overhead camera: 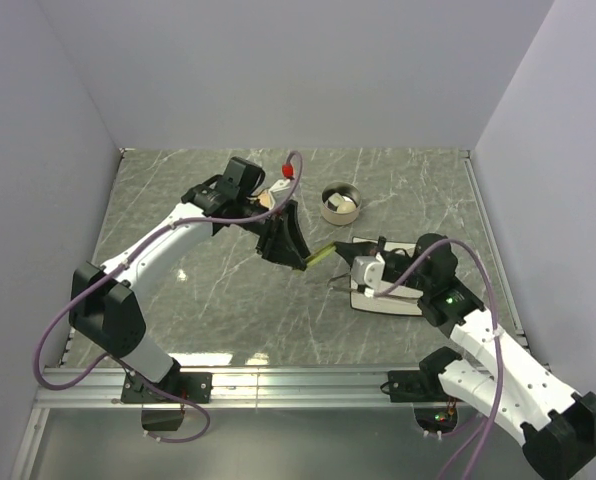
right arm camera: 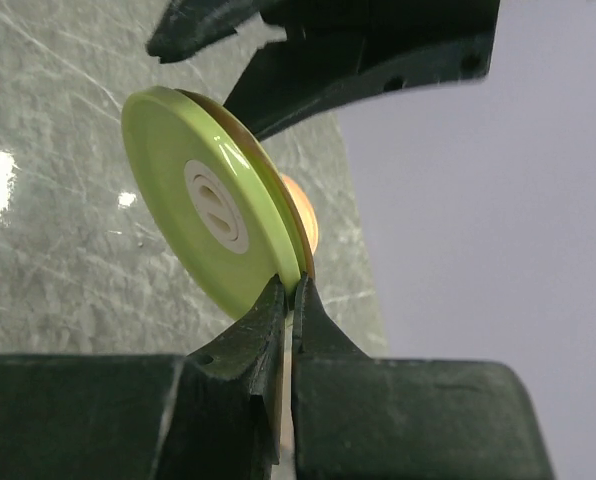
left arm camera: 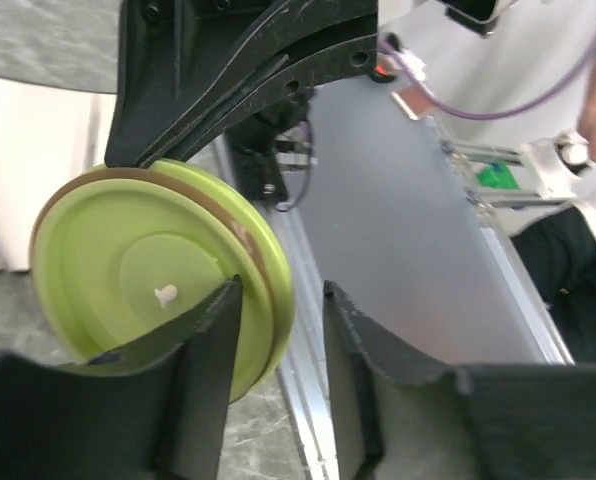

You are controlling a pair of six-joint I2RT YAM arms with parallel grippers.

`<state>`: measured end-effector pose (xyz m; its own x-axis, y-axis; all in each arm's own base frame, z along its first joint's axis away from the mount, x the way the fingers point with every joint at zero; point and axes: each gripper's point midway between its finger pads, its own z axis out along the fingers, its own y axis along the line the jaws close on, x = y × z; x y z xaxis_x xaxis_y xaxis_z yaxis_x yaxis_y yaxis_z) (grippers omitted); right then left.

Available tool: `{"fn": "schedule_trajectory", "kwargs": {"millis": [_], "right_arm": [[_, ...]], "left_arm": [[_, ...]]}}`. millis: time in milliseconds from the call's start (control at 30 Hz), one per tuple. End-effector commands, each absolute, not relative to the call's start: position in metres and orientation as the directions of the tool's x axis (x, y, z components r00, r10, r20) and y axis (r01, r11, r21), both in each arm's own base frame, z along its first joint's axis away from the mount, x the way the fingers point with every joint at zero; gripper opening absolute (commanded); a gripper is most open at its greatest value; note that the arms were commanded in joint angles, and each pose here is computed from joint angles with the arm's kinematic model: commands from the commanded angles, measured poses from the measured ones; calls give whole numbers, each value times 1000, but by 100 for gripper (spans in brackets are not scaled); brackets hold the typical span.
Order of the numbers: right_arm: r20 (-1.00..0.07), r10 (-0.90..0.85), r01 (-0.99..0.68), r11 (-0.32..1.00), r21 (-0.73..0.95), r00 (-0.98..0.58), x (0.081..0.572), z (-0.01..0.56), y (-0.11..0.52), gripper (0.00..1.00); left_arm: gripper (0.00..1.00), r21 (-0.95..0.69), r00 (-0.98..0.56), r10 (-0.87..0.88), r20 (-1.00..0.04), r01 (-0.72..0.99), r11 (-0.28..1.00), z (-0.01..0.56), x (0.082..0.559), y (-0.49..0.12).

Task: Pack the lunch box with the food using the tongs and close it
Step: Pass the lid of the lunch box from the left arm to the right, then put the lid back on the lunch box

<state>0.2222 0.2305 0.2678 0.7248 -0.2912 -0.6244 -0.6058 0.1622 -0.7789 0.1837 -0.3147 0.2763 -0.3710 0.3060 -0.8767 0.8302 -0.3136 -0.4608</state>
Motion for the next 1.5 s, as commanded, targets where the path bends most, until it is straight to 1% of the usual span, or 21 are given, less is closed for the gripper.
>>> {"fn": "schedule_trajectory", "kwargs": {"millis": [0, 67, 133, 200, 233, 300, 333, 367, 400, 433, 500, 633, 667, 700, 733, 800, 833, 900, 1033, 1333, 1467], "right_arm": [[-669, -293, -614, 265, -744, 684, 239, 305, 227, 0], [-719, -305, -659, 288, -695, 625, 249, 299, 224, 0], [-767, -321, -692, 332, -641, 555, 263, 298, 215, 0], [-810, -349, -716, 385, -582, 471, 284, 293, 203, 0], [-861, -344, -757, 422, -499, 375, 298, 282, 200, 0], [-909, -336, -779, 490, -392, 247, 317, 282, 187, 0], [-923, -346, -790, 513, -335, 167, 333, 268, 185, 0], [-932, -355, -807, 530, -261, 68, 337, 253, 181, 0], [-943, -332, -798, 564, -212, 16, 347, 264, 179, 0], [-941, -329, -790, 597, -141, -81, 362, 247, 174, 0], [-942, -267, -761, 648, -21, -201, 375, 251, 172, 0], [-889, -139, -644, 738, 202, -437, 412, 232, 160, 0], [-879, -106, -599, 769, 224, -465, 423, 238, 152, 0], [-852, -52, -545, 788, 286, -522, 428, 236, 151, 0], [-815, -26, -502, 799, 332, -579, 437, 222, 148, 0], [-753, 72, -404, 808, 429, -654, 446, 225, 142, 0], [-717, 99, -365, 807, 463, -690, 452, 213, 141, 0], [-661, 166, -291, 801, 523, -732, 459, 211, 137, 0], [-573, 224, -189, 798, 572, -788, 468, 188, 134, 0], [-469, 281, -65, 800, 596, -837, 479, 159, 130, 0], [-447, 315, -30, 789, 614, -837, 486, 151, 131, 0]], "left_arm": [[46, -324, -266, 243, -933, 915, -241, 299, 207, -310], [52, -314, -277, 221, -935, 937, -155, 305, 222, -300], [55, -233, -223, 163, -961, 971, -49, 317, 246, -288], [60, -229, -232, 129, -964, 973, 42, 320, 261, -276], [63, -176, -185, 106, -977, 980, 92, 331, 267, -272], [64, -142, -156, 104, -982, 981, 133, 337, 270, -267], [64, -137, -154, 111, -982, 979, 151, 337, 271, -265], [64, -137, -156, 111, -981, 978, 160, 337, 271, -264], [65, -136, -155, 107, -982, 976, 169, 339, 269, -263], [65, -150, -170, 106, -980, 973, 173, 339, 267, -262], [67, -157, -178, 110, -978, 971, 179, 339, 265, -261], [77, -197, -227, 111, -968, 953, 231, 335, 267, -258], [85, -193, -224, 109, -968, 950, 245, 335, 269, -257], [99, -178, -213, 101, -972, 944, 276, 336, 272, -254], [99, -217, -250, 78, -965, 929, 299, 338, 273, -254], [99, -216, -251, 69, -966, 920, 328, 339, 276, -250], [99, -225, -261, 60, -964, 911, 346, 340, 278, -248], [99, -222, -259, 60, -964, 910, 350, 340, 277, -245], [99, -219, -256, 59, -965, 908, 357, 337, 276, -242], [99, -225, -263, 59, -963, 904, 364, 329, 272, -238], [99, -223, -262, 62, -963, 905, 363, 330, 271, -238]]}}
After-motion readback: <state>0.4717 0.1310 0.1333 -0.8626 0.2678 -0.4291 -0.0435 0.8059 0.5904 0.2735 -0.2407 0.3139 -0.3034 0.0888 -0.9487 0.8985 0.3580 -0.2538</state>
